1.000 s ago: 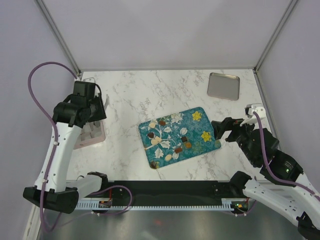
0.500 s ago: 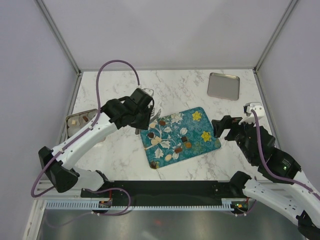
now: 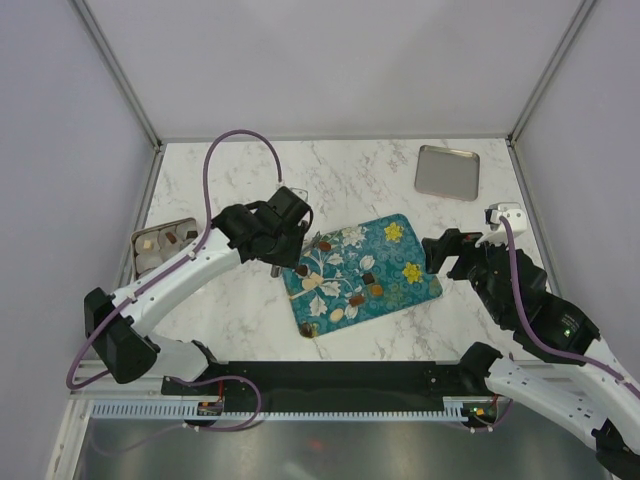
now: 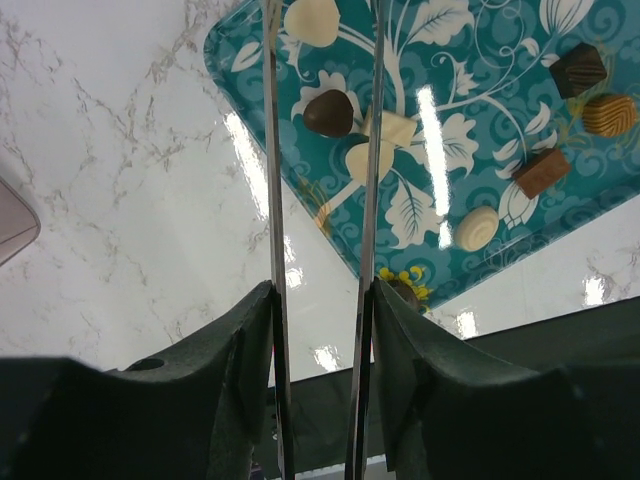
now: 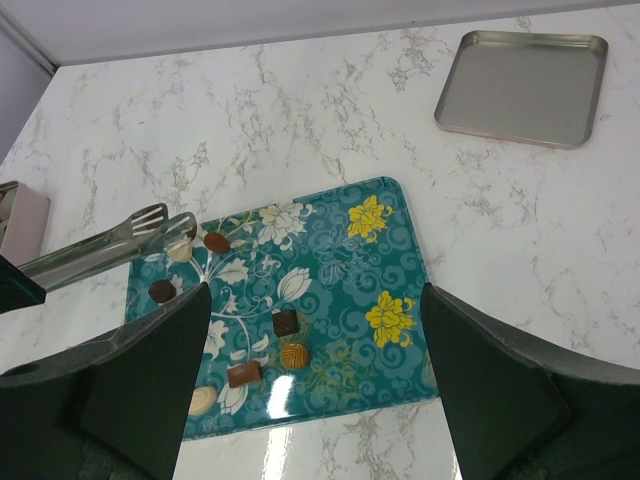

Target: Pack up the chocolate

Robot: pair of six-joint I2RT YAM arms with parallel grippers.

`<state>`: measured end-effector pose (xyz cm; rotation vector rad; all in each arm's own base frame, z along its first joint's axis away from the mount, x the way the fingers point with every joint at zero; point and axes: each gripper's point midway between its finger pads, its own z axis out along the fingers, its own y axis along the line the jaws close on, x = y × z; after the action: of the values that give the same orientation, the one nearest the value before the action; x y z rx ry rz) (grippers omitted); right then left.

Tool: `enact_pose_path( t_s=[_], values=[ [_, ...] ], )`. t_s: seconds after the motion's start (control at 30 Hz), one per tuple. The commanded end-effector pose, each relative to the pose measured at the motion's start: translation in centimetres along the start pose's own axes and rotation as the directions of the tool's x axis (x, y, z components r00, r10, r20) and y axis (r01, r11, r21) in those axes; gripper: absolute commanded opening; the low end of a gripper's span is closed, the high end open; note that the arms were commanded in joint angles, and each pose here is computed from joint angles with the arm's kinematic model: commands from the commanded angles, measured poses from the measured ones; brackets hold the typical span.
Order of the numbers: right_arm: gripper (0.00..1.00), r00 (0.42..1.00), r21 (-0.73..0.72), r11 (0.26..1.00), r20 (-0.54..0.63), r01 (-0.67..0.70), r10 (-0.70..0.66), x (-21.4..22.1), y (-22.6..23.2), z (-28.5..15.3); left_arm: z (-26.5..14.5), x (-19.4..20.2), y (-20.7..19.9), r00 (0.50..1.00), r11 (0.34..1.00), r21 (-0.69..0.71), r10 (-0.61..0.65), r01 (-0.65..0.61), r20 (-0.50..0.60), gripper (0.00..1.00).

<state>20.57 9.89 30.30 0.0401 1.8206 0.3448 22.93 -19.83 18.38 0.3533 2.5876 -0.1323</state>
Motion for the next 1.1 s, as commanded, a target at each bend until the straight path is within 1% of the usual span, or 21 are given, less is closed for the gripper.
enact_pose_path(
  t_s=[0.0, 0.5, 0.83, 1.07],
  values=[
    [0.94, 0.999, 0.008, 1.000, 0.040, -0.027, 0.027, -1.6, 0.0, -0.4, -0.4, 0.1, -0.4, 0.998, 0.998, 0.026, -0.056, 0.055, 0.025, 0.49],
    [0.93, 0.998, 0.001, 0.999, 0.047, -0.033, 0.033, -2.2, 0.3, -0.5, 1.0, 2.2, -0.1, 0.998, 0.999, 0.007, -0.051, 0.051, -0.035, 0.47],
    [0.93, 0.998, -0.013, 0.999, 0.048, -0.045, 0.046, -2.3, 0.6, -0.5, 1.5, 2.7, -0.4, 0.997, 0.998, 0.019, -0.053, 0.054, -0.053, 0.45],
    [0.93, 0.997, -0.017, 0.999, 0.052, -0.052, 0.053, -2.2, 0.5, -0.6, 1.9, 2.8, 0.0, 0.997, 0.999, -0.004, -0.052, 0.052, -0.053, 0.43]
  ],
)
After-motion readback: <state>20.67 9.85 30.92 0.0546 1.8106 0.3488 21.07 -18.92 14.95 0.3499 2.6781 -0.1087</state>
